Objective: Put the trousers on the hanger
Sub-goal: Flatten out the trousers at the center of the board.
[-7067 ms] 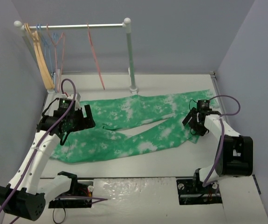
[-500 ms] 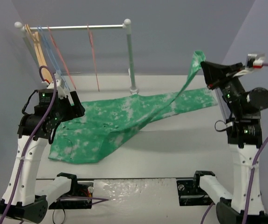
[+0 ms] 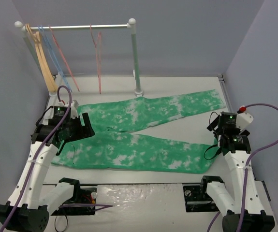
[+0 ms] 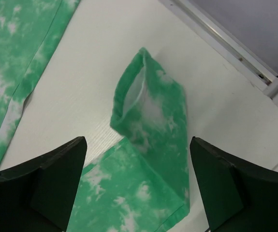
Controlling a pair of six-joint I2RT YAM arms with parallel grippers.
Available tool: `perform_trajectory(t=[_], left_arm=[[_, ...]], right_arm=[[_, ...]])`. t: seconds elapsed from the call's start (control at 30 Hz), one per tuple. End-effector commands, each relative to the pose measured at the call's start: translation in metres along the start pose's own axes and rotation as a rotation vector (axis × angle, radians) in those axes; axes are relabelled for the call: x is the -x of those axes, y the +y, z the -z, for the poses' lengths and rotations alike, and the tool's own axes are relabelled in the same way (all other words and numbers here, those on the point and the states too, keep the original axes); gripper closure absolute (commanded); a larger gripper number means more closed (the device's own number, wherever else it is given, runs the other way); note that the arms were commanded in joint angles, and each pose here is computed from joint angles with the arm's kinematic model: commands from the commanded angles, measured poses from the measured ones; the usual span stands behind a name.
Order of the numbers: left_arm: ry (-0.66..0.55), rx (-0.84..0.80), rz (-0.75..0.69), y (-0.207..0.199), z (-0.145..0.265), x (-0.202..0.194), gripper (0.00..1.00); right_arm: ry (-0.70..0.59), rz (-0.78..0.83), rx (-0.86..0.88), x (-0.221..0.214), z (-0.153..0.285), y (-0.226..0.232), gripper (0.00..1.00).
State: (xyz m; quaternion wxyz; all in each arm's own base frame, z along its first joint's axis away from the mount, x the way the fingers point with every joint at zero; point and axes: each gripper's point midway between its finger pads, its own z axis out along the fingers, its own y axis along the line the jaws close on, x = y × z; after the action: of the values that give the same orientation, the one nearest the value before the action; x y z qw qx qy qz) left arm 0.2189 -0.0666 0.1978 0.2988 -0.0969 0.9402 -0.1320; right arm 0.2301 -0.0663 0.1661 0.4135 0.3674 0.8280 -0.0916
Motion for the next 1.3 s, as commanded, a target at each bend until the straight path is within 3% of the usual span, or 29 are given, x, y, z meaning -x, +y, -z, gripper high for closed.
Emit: perform_trajectory(t=[0.0,0.17,0.27,0.57,0.83,0.93,1.03,1.17,1.2,1.27], left_arm=[[-0.052,-0.055,0.009,-0.011,0.004,0.013,0.26],[-0.018,-0.088,0.016,-0.016,-0.003,0.004,0.26],[-0.006,-0.084,0.004,-0.015,-0.007,0.001,0.26],[0.001,-0.098,-0.016,-0.017,-0.01,0.0,0.26],[-0.001,-0.111,-0.015,-0.02,-0.011,0.0,0.26],[0.003,-0.11,-0.017,-0.02,-0.012,0.001,0.26],[0.0,-0.105,-0.024,-0.019,-0.011,0.002,0.26],[0.005,-0.091,-0.034,-0.017,-0.008,0.002,0.26],[0.001,-0.087,-0.037,-0.016,-0.007,0.002,0.26],[-0.002,-0.081,-0.038,-0.015,-0.005,0.003,0.26]], right_arm=[[-0.092,-0.178,-0.144,0.037,0.011,-0.012,0.02],[-0.042,-0.063,-0.003,0.042,0.006,0.023,0.0],[0.067,0.074,0.01,0.022,-0.005,0.036,0.0],[0.355,0.179,0.058,-0.09,-0.01,0.073,0.0],[0.503,0.205,0.109,-0.194,0.014,0.094,0.0],[0.527,0.184,0.102,-0.216,0.005,0.091,0.05],[0.528,0.125,0.168,-0.228,-0.005,0.105,0.21],[0.525,0.159,0.223,-0.239,-0.017,0.123,0.53],[0.536,0.19,0.222,-0.246,-0.022,0.126,0.72],[0.524,0.246,0.265,-0.251,-0.028,0.146,0.94]])
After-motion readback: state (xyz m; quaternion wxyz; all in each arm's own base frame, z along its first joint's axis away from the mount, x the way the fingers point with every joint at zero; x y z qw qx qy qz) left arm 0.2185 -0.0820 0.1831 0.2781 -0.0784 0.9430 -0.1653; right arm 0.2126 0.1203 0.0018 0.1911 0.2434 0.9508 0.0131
